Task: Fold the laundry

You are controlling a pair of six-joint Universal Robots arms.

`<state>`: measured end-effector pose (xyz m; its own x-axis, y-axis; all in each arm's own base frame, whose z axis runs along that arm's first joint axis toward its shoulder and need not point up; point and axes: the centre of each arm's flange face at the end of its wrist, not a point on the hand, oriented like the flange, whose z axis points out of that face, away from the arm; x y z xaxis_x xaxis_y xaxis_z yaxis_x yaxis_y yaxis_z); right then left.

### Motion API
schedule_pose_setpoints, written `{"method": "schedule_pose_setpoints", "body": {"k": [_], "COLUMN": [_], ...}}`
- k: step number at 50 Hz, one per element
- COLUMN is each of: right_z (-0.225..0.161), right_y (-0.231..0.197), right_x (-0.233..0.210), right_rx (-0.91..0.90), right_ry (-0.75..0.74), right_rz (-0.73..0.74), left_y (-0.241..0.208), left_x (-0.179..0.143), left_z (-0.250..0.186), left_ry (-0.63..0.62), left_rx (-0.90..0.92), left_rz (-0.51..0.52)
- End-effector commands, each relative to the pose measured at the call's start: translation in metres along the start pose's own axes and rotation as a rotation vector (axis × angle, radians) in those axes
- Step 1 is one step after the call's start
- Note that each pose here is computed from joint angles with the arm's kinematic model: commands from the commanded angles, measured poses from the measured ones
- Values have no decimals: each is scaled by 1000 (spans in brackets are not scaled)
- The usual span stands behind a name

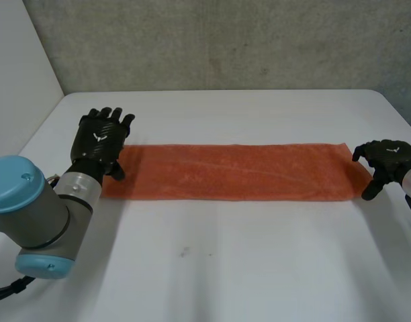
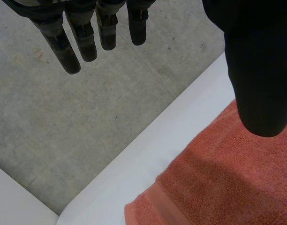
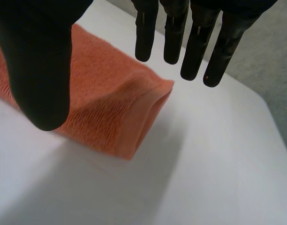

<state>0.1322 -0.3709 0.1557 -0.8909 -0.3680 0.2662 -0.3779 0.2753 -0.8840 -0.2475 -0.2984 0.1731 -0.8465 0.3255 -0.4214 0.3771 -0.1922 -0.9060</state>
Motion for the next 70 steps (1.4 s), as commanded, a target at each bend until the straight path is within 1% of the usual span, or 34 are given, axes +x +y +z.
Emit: {"method": "schedule_pose_setpoints", "body": {"k": [1, 17, 23, 28, 29, 31, 32, 35, 36, 37, 39, 43, 44, 45, 46, 48, 49, 50, 51, 52, 53, 54, 56, 59, 60, 64, 66, 70], "right_z": [12, 30, 35, 38, 39, 42, 44, 41, 40, 40, 40, 43, 42, 42, 42, 40, 39, 37, 37, 28, 28, 24, 4, -14, -22, -39, -41, -40], "right_y": [13, 30, 29, 27, 27, 32, 40, 45, 44, 44, 40, 14, -4, -4, -14, -51, -58, -71, -71, -85, -85, -90, -99, -94, -83, -48, -37, -25], "right_x": [-3, -2, 12, 35, 46, 60, 79, 108, 121, 121, 126, 117, 103, 103, 93, 31, 13, -22, -23, -74, -75, -92, -159, -210, -238, -291, -299, -304], "right_rx": [11, 11, 13, -10, -28, -70, -119, -189, -211, -211, -211, -88, -17, -16, 23, 170, 204, 271, 272, 376, 377, 413, 549, 625, 650, 653, 635, 599], "right_ry": [-9, 3, 48, 164, 221, 284, 358, 463, 510, 511, 529, 522, 505, 505, 490, 374, 336, 262, 262, 147, 146, 104, -68, -213, -303, -484, -516, -533], "right_rz": [-13, -19, -26, -76, -120, -170, -228, -319, -375, -376, -423, -402, -386, -386, -383, -380, -385, -399, -399, -423, -423, -432, -471, -505, -529, -558, -564, -561], "left_y": [3, 9, 10, 10, 10, 9, 9, 9, 9, 9, 9, 10, 10, 10, 10, 10, 10, 10, 10, 10, 10, 10, 10, 10, 10, 10, 10, 10], "left_x": [-5, -4, -4, -3, -4, -4, -4, -4, -5, -5, -6, -5, -5, -5, -5, -4, -4, -4, -4, -4, -4, -4, -4, -4, -4, -4, -4, -3], "left_z": [3, 0, 0, -1, -1, -1, -1, -1, -1, -1, -1, -2, -2, -2, -3, -3, -3, -3, -4, -4, -4, -4, -4, -4, -4, -4, -4, -5], "left_ry": [-20, -16, -15, -17, -18, -20, -20, -20, -21, -21, -24, -22, -22, -21, -20, -18, -18, -18, -17, -17, -16, -17, -18, -19, -19, -19, -19, -16], "left_rx": [6, -11, -16, -16, -17, -16, -16, -16, -17, -17, -16, -20, -20, -22, -21, -22, -22, -22, -23, -23, -21, -23, -24, -23, -23, -23, -23, -25], "left_rz": [8, 8, 7, 7, 7, 7, 7, 7, 7, 7, 8, 7, 7, 7, 7, 7, 7, 7, 7, 7, 7, 7, 7, 7, 7, 7, 7, 7]}}
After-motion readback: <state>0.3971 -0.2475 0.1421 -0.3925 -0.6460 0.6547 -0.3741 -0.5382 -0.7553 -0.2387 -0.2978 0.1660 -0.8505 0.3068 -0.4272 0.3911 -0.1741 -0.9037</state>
